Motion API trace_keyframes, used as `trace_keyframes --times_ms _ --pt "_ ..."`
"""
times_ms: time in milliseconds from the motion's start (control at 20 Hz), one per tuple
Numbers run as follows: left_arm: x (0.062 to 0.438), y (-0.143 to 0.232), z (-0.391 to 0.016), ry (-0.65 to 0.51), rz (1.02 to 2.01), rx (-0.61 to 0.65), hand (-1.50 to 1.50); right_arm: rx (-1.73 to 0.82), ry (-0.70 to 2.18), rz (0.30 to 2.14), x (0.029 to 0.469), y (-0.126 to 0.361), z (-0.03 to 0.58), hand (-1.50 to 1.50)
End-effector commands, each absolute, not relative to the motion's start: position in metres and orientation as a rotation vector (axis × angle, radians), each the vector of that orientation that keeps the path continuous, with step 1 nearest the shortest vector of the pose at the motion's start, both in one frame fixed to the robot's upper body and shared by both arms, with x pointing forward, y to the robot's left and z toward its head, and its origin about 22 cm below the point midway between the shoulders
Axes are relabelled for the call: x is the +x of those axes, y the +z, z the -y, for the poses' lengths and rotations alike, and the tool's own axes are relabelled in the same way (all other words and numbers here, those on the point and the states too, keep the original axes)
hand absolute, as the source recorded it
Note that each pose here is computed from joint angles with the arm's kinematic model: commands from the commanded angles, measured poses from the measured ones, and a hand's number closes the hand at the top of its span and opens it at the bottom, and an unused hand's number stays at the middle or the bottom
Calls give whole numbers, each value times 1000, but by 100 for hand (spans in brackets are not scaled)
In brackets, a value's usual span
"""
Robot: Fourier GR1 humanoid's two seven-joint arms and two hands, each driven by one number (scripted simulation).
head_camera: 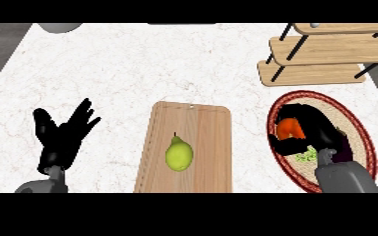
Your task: Pick the squash from the placemat and place it in the tiered shelf
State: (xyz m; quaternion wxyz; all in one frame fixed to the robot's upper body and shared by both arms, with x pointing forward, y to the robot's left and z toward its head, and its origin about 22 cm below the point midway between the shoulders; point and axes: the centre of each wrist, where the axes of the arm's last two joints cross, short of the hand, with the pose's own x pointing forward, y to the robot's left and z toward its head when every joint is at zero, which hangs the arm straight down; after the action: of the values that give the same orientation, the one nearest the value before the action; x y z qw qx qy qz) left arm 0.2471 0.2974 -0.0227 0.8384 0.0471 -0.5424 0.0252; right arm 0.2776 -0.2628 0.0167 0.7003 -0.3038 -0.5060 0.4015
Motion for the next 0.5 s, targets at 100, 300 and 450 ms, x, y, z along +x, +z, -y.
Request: trace_keyframes --times_ms 100,300,450 --pt "242 -26 -302 54 1099 99 0 -492 1030 1297 259 50 266 150" --pt "241 -21 -288 56 1105 96 0 -522 1032 1460 230 94 258 150" --pt "244 -31 -299 63 1099 93 0 -568 948 1579 213 149 250 150"
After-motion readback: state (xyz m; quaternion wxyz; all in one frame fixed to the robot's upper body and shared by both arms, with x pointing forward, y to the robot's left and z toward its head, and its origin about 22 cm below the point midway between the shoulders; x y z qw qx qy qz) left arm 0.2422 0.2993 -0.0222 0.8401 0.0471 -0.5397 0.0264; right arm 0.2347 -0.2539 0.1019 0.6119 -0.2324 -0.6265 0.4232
